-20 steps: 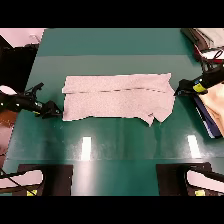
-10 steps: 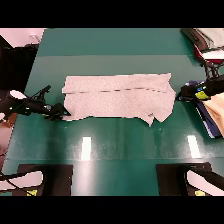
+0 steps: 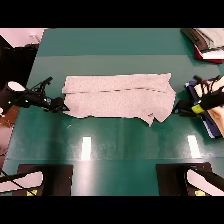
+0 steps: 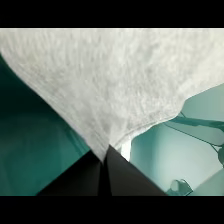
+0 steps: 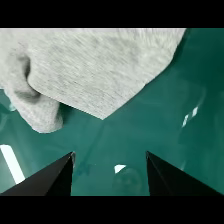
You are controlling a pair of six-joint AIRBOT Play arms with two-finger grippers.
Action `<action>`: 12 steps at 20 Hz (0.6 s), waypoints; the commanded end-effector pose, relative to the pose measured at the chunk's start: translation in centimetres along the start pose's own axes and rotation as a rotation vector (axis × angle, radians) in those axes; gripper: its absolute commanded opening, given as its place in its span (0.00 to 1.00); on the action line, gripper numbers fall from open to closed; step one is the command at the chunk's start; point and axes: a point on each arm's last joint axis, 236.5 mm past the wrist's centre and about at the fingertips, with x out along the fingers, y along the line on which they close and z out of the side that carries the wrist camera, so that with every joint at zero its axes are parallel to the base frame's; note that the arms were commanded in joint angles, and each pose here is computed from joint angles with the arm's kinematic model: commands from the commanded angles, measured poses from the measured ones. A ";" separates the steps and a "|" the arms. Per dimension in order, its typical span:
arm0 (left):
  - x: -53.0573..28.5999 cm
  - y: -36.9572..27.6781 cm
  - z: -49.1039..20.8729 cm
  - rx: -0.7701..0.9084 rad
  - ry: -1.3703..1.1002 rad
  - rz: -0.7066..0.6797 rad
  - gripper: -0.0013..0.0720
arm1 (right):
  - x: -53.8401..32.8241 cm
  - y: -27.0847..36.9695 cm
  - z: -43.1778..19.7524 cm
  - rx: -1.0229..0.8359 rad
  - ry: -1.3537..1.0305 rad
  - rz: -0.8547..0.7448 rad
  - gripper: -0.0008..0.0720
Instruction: Fold the shirts.
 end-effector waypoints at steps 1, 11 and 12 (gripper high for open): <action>-1.4 -1.3 1.1 0.040 -0.030 -0.005 0.05 | 4.3 -0.5 -1.8 0.155 0.013 0.104 0.71; -1.4 -1.5 0.6 0.040 -0.009 -0.014 0.05 | 7.3 -0.8 1.3 0.291 -0.182 0.174 0.62; -1.4 -1.4 0.6 0.040 -0.010 -0.014 0.05 | 7.3 -0.6 1.4 0.297 -0.186 0.187 0.62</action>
